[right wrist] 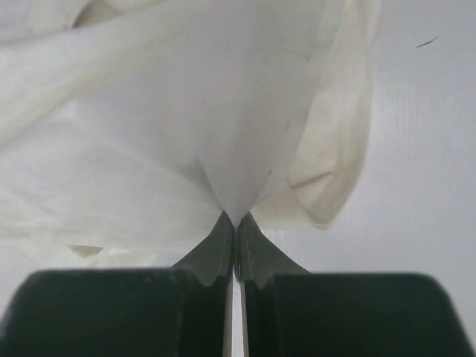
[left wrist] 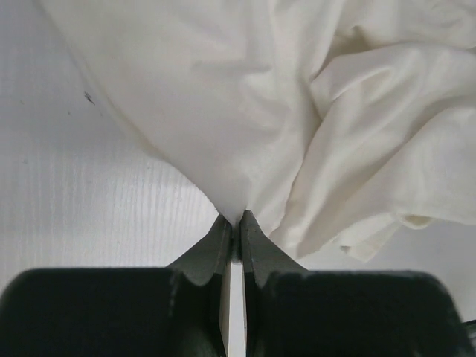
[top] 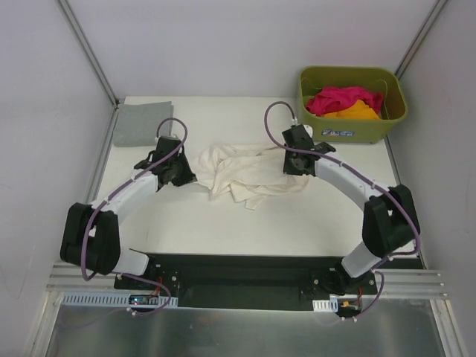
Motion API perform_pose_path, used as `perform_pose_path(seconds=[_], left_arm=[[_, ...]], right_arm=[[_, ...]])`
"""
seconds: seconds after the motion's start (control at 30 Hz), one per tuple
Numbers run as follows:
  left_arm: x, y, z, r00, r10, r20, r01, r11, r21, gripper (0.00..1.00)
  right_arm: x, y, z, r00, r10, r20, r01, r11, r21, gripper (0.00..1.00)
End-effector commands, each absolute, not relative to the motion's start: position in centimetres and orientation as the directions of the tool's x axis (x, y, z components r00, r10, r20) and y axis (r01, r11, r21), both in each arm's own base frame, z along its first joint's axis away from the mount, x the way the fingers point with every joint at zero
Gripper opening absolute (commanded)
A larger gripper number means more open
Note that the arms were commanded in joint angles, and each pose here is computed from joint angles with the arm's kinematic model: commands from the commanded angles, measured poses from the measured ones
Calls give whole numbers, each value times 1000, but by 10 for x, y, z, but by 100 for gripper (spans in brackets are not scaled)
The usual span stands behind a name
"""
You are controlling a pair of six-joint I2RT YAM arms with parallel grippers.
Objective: Fold and stack the t-shirts
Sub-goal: Flatten out the tshirt
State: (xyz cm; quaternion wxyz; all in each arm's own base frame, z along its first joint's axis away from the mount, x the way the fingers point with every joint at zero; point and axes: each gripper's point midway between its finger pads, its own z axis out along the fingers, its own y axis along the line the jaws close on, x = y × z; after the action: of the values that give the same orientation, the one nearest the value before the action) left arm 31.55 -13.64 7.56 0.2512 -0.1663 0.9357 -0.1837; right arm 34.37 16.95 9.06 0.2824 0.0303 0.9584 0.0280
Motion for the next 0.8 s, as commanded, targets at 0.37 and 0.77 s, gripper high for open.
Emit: perform_pose_path(seconds=[0.37,0.77], left_arm=[[279,-68,362,-130,-516,-847,16,853,-522,0],[141,-20,532,338,-547,-766,263,836,-481,0]], right_arm=[[287,82,384,-218,119,-969,-8,992,124,1],[168,21,537,181,288,-940,-142,954,265,1]])
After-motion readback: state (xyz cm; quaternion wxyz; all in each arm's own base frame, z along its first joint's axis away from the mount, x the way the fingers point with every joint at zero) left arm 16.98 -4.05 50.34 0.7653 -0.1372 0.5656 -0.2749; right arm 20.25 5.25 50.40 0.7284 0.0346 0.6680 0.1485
